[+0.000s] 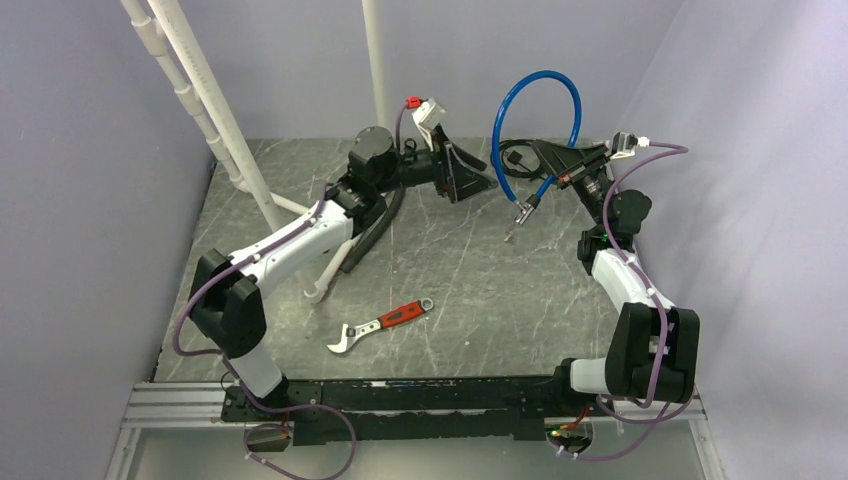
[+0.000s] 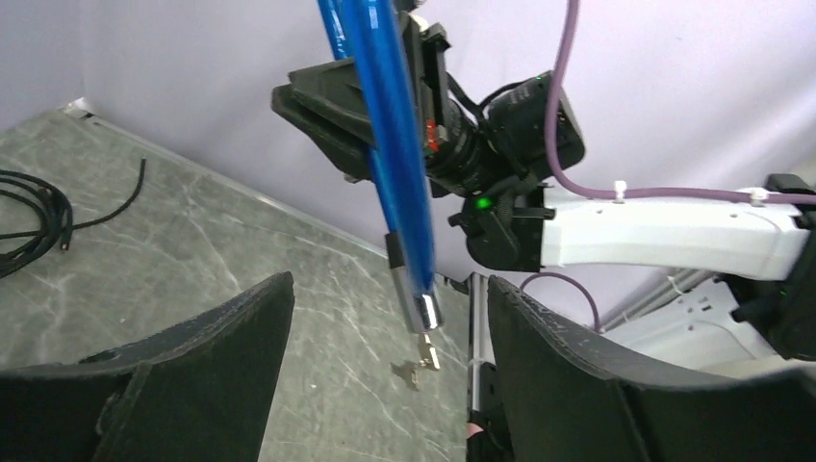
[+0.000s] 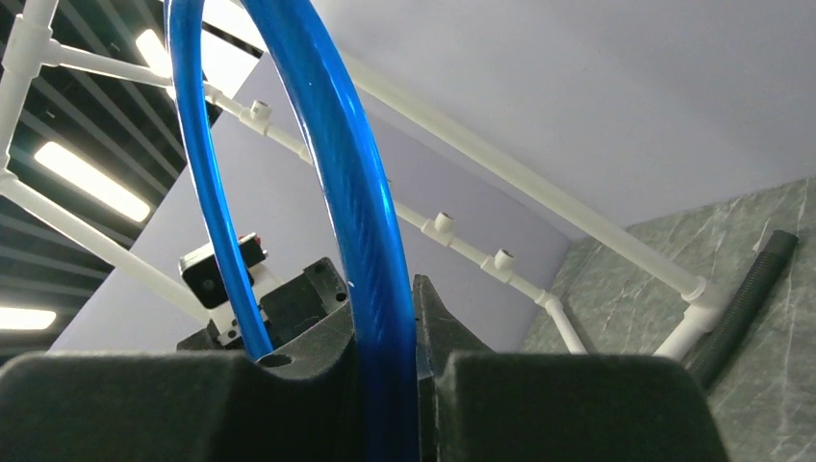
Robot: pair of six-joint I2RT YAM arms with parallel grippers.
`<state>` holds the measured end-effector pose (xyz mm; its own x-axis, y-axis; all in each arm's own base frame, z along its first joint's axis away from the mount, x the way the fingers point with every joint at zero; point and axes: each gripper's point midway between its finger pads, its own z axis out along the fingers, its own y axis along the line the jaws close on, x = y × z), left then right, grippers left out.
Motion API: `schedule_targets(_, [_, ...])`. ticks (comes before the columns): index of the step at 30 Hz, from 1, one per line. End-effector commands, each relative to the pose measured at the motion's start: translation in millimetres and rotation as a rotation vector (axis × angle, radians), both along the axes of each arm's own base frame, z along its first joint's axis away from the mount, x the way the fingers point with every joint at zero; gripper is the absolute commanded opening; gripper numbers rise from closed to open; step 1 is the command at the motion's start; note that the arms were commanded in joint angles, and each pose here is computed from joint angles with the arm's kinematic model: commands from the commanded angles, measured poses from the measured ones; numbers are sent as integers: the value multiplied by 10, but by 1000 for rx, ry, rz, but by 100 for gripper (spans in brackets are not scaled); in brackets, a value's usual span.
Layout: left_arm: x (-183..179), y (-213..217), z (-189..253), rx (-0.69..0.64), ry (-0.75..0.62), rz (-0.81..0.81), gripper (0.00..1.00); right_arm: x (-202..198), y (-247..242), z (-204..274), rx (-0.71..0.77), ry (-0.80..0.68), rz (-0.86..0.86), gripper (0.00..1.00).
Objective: Lock with the key
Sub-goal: Lock the lock.
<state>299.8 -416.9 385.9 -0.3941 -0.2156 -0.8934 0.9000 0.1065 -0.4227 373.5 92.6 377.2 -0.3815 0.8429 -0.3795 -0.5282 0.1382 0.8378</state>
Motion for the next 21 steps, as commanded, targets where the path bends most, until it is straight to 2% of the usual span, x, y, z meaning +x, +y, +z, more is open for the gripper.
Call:
schedule_targets(1, [208,-115,-75,18,-17,58,76,-158,12,302,-8,-121,-8,0])
schedule_targets(5, [142,-259,-23,-3,-39,26,68,-137,26,233,-5,-99,-5,0])
schedule_targets(7, [61,-334,-20,-3,-69,2,60,-127,45,189,-1,-84,-2,0])
schedule_targets(9, [-9,-390,-70,15,-103,-10,47,-97,50,137,11,-52,-3,0])
schedule_targets(12, [-59,-438,-245,63,-138,-1,24,-10,19,3,49,42,-15,0])
schedule_targets(15, [-80,-451,-305,72,-178,10,13,30,-7,-115,70,98,-28,0])
schedule_targets(16, [-74,-452,-308,69,-184,18,6,34,-8,-148,75,110,-30,0])
schedule_targets(18, [-65,-464,-311,65,-195,31,0,52,-24,-214,83,137,-41,0])
schedule_targets(21, [-79,-488,-361,62,-195,32,0,121,-72,-340,122,212,-59,0])
